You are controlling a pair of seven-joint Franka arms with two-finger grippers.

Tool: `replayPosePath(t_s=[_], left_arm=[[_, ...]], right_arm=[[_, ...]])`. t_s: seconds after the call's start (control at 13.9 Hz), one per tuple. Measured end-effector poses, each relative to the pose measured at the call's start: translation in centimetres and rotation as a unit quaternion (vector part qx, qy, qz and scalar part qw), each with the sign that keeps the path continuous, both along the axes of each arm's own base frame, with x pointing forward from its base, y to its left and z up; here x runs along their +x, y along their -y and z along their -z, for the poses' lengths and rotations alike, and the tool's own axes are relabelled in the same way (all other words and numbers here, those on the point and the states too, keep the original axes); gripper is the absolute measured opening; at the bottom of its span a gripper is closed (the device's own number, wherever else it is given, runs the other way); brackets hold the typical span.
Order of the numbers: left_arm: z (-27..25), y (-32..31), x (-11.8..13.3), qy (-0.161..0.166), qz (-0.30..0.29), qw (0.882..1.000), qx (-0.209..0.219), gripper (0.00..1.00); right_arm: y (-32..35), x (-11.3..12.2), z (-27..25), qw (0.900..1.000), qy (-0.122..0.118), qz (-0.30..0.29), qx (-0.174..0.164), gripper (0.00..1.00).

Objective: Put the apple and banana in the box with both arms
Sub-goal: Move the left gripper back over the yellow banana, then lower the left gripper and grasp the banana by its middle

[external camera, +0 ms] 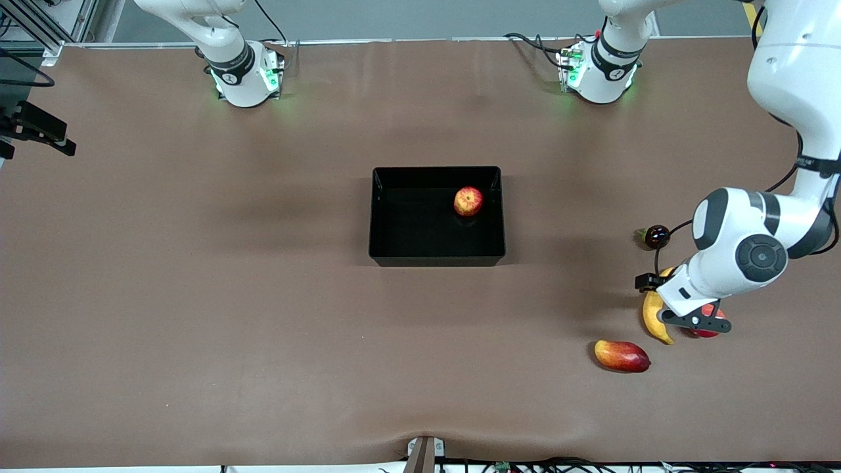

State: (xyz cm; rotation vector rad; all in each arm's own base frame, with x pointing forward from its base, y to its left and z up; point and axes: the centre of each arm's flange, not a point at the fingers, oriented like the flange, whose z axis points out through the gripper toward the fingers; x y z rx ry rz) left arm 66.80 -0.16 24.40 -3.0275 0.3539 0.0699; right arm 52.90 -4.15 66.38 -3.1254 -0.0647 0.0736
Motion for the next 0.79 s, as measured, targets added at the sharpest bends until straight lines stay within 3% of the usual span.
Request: replayPosePath(t_s=[0.36, 0.5, 0.65, 0.72, 0.79], left_arm=[[3.1, -0.6, 0.3, 0.012, 0.033, 0.999, 0.005, 1.0], [3.4, -0.6, 0.2, 0.01, 0.039, 0.999, 0.009, 0.96], [3.9, -0.6, 0.1, 0.011, 0.048, 0.999, 0.015, 0.83], [4.2, -0.7, 0.0, 0.012, 0.049, 0.999, 0.015, 0.83], [4.5, -1.0, -0.1, 0.011, 0.048, 0.999, 0.015, 0.77]], right_arm=[[0.0, 0.0, 0.0, 1.0, 0.0, 0.0, 0.0, 1.0], [0.0, 0.0, 0.0, 1.0, 0.0, 0.0, 0.001, 1.0], [0.0, 0.0, 0.0, 1.0, 0.0, 0.0, 0.001, 1.0], [0.0, 0.0, 0.0, 1.0, 0.0, 0.0, 0.001, 1.0], [0.0, 0.0, 0.0, 1.0, 0.0, 0.0, 0.001, 1.0]])
